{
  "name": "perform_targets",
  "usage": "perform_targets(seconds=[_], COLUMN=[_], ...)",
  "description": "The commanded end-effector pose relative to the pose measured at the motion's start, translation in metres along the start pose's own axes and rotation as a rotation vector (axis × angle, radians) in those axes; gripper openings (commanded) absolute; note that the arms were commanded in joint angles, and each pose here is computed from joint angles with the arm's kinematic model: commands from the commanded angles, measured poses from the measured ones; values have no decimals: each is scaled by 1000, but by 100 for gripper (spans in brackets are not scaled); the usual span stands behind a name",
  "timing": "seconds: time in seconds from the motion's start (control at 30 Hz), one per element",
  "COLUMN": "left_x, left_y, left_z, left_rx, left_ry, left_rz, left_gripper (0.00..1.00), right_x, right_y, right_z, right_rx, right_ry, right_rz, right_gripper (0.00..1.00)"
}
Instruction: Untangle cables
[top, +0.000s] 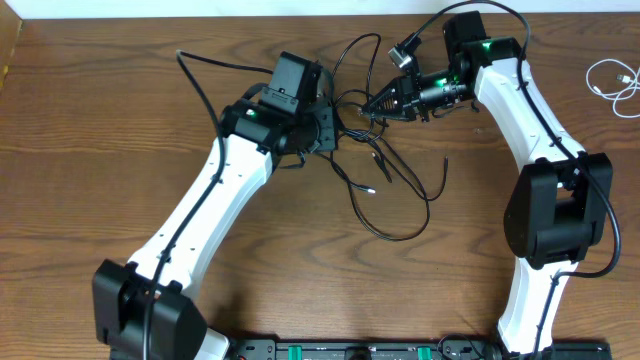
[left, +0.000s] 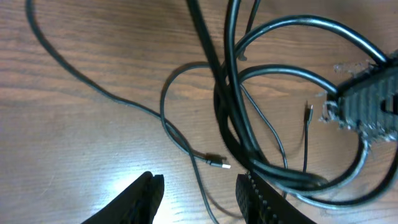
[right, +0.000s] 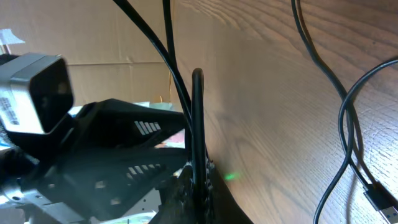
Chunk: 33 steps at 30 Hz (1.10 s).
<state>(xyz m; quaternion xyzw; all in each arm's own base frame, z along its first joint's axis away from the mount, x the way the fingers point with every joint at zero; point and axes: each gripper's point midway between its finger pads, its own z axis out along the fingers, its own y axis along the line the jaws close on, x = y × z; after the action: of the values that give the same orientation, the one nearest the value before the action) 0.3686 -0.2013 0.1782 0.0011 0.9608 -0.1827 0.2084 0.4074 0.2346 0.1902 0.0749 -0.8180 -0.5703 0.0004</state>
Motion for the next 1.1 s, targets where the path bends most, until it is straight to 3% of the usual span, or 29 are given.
perform_targets(seconds=[0.0,0.57,0.73,1.07], left_x=[-1,-13,-4,-9], left_y=[-7,-11,-15,-20], left_z=[7,18,32,33], left_rx=[10,24,51,74], left_ry=[-7,-46,12,-8], left_rz=[22,-48,-83,-108], left_gripper=[44,44,36,35], right_x=[1,2,2,4], right_y=[7,7,7,9], right_z=[-1,2,2,6], right_rx=[-44,-34,-36,-38], right_ry=[3,11,11,19], right_rz=[-24,-27,-27,-30], right_gripper=[1,1,1,1])
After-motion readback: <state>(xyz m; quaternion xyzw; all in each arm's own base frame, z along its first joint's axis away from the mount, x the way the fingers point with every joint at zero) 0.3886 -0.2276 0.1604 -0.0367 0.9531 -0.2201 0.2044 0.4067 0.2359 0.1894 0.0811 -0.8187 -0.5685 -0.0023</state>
